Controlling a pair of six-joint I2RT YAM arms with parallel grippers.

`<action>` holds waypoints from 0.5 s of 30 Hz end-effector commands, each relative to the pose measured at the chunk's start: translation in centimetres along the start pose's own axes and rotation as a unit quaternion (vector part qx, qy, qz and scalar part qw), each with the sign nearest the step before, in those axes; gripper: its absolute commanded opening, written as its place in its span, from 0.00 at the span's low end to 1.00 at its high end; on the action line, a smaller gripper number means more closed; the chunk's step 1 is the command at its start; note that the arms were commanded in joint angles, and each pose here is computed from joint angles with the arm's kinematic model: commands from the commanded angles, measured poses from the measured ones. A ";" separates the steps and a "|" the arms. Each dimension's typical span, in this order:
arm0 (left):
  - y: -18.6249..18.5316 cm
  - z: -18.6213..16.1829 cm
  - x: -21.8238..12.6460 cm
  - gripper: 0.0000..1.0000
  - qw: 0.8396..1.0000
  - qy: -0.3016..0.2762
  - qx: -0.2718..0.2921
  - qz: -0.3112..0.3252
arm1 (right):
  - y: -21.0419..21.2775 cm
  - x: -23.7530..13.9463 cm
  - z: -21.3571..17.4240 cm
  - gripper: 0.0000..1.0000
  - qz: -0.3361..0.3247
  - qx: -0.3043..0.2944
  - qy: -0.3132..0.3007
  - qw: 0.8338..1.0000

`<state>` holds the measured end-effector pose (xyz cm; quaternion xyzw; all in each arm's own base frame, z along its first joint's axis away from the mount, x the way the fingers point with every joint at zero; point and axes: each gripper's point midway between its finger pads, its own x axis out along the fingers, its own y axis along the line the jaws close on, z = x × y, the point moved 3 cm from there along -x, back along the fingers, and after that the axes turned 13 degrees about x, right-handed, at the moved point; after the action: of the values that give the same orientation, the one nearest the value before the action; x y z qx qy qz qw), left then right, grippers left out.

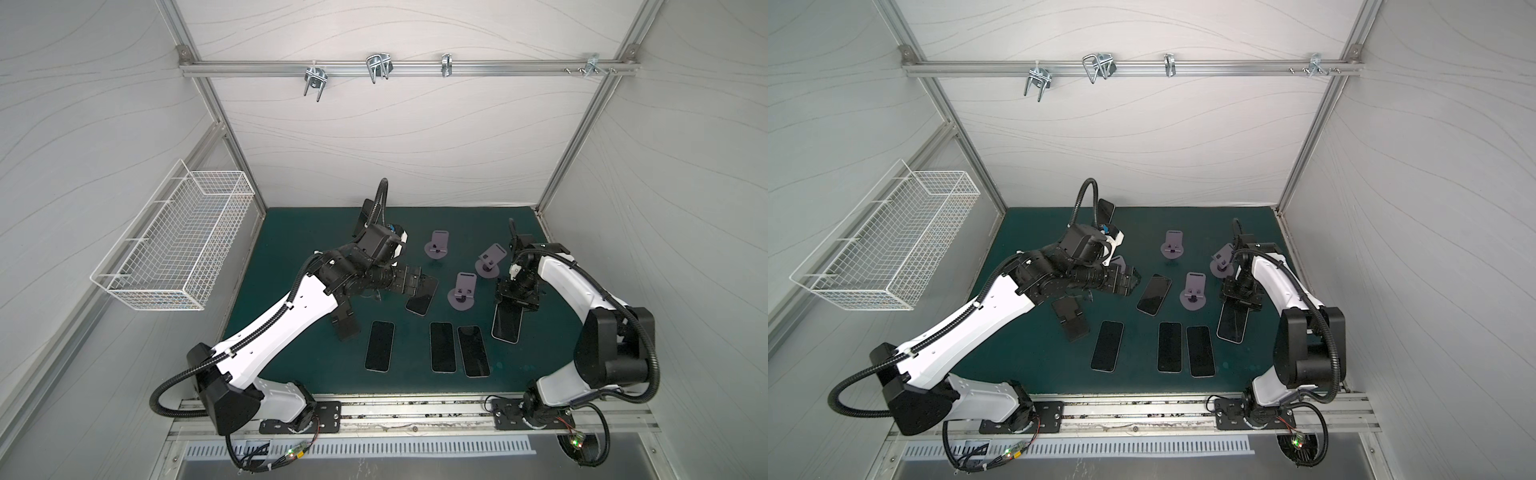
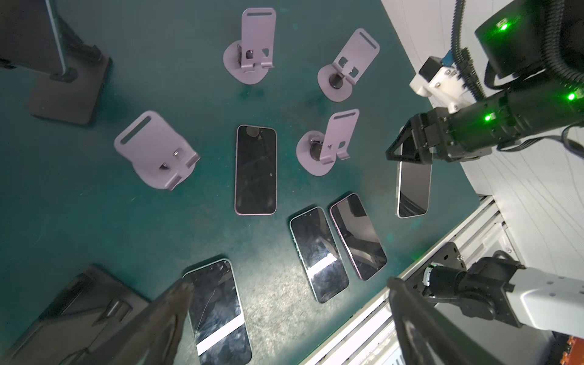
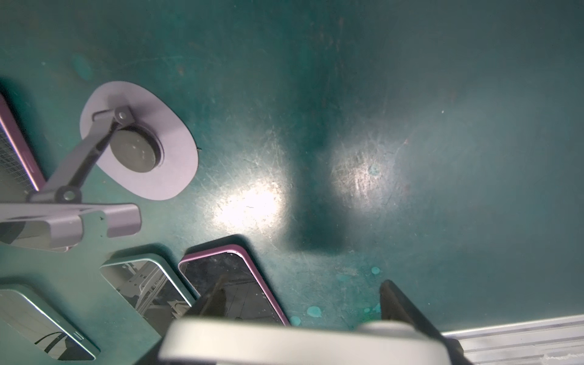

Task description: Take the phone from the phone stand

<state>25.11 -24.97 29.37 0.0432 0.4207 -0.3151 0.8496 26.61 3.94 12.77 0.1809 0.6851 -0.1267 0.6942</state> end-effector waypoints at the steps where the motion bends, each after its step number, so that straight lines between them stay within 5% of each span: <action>1: -1.0 1.0 0.1 0.99 1.000 0.007 -0.004 -0.021 | 0.3 0.4 0.1 0.57 0.007 0.004 0.010 1.000; 15: -1.0 3.0 4.0 0.99 0.999 0.003 0.031 -0.011 | 1.7 2.1 0.4 0.56 0.011 -0.020 0.046 0.999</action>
<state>27.41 -27.63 26.32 0.0664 0.4557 -0.3189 0.8284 27.68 4.84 9.83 0.1826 0.7111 -0.1169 0.6689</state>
